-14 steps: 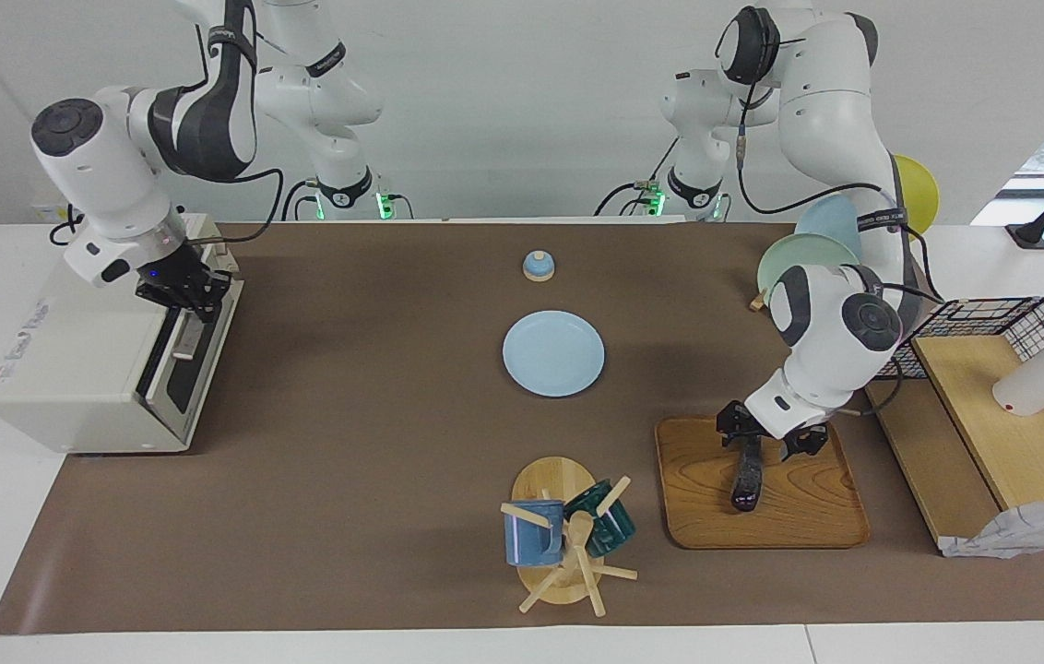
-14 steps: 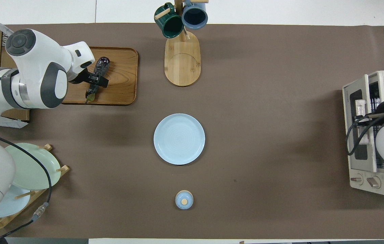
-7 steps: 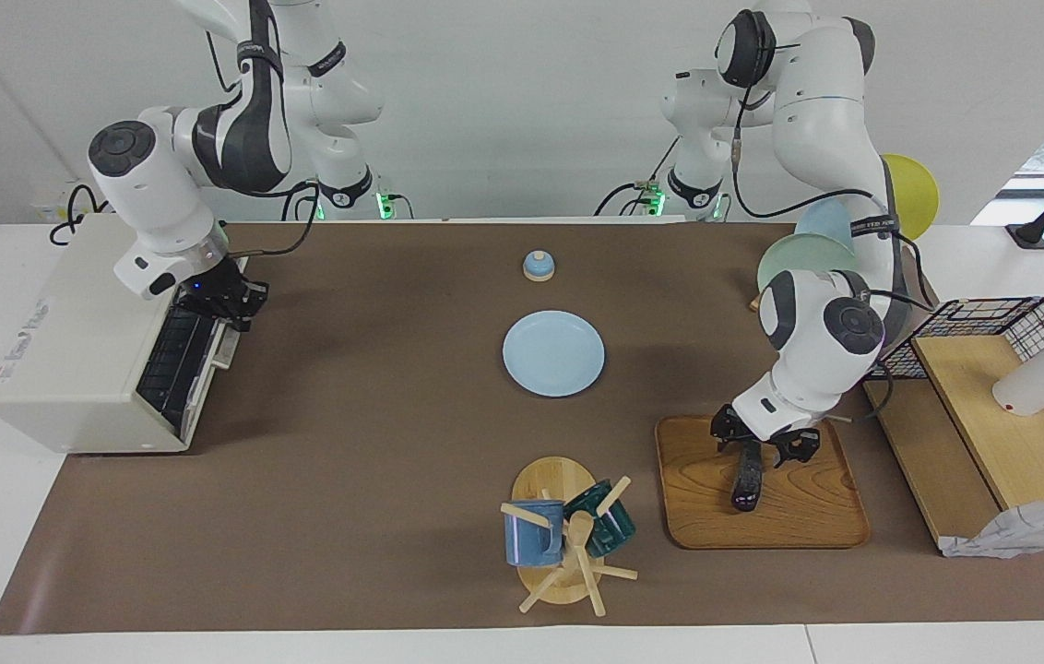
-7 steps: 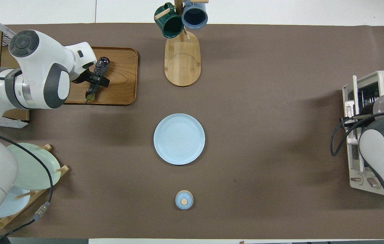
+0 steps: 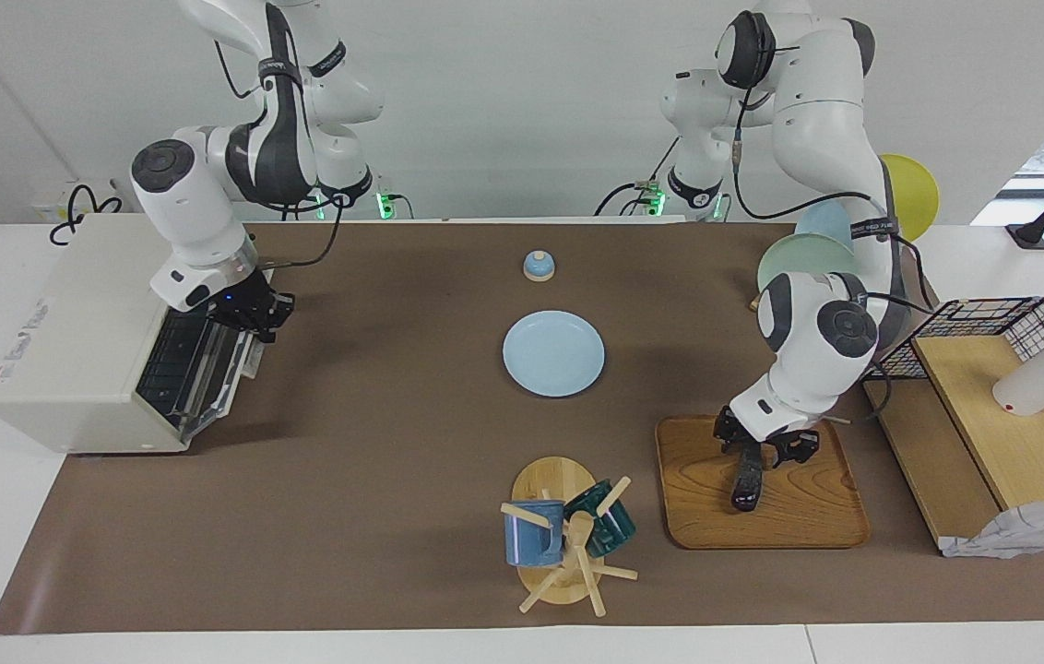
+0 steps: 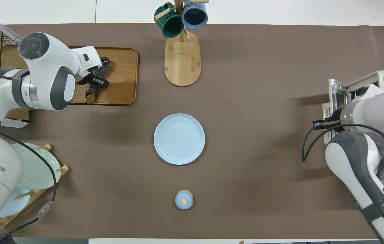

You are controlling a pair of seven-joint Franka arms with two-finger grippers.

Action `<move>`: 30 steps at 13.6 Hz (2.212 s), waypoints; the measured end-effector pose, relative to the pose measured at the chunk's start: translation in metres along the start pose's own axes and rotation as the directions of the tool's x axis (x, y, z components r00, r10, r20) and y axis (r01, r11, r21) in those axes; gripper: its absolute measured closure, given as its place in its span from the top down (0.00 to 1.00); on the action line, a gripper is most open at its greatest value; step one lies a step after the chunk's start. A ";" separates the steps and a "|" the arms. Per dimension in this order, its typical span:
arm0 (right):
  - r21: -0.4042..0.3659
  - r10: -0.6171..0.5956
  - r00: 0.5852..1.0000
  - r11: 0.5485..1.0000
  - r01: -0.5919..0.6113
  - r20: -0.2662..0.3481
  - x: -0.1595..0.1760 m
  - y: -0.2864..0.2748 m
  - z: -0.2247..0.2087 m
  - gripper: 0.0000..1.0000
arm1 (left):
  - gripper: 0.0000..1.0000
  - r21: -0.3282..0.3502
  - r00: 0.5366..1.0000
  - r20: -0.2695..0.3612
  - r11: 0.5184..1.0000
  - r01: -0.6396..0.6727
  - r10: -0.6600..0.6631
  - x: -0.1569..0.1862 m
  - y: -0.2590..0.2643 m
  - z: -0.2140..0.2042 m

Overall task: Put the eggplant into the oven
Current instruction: 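Grasp the eggplant with the left gripper while the right gripper pulls the door, then carry the eggplant onto the blue plate while the right gripper opens the door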

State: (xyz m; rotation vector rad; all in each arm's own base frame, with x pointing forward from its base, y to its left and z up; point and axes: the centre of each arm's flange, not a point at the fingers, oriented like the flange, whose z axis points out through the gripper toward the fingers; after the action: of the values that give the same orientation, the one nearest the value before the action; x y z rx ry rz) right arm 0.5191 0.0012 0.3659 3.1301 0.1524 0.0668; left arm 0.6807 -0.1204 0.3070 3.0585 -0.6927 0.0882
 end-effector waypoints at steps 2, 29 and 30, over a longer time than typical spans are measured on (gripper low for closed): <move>0.001 0.008 1.000 1.000 -0.008 0.003 0.001 -0.010 0.021 0.01 | 0.28 0.002 1.000 -0.002 1.000 0.003 -0.003 0.000 -0.002 -0.001; 0.031 0.036 0.998 0.999 -0.038 0.059 -0.007 -0.018 0.065 0.01 | 0.29 -0.134 0.970 0.110 0.963 0.232 -0.219 -0.111 0.352 -0.045; 0.033 0.036 0.998 0.999 -0.038 0.059 -0.007 -0.019 0.065 0.01 | 0.37 -0.134 0.970 0.108 0.963 0.232 -0.218 -0.111 0.351 -0.046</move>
State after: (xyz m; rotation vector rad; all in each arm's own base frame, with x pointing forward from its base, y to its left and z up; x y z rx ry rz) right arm 0.5133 0.0194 0.3005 3.1654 0.0961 -0.0277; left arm 0.4276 -0.3884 0.3440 2.9884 -0.3313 -0.1008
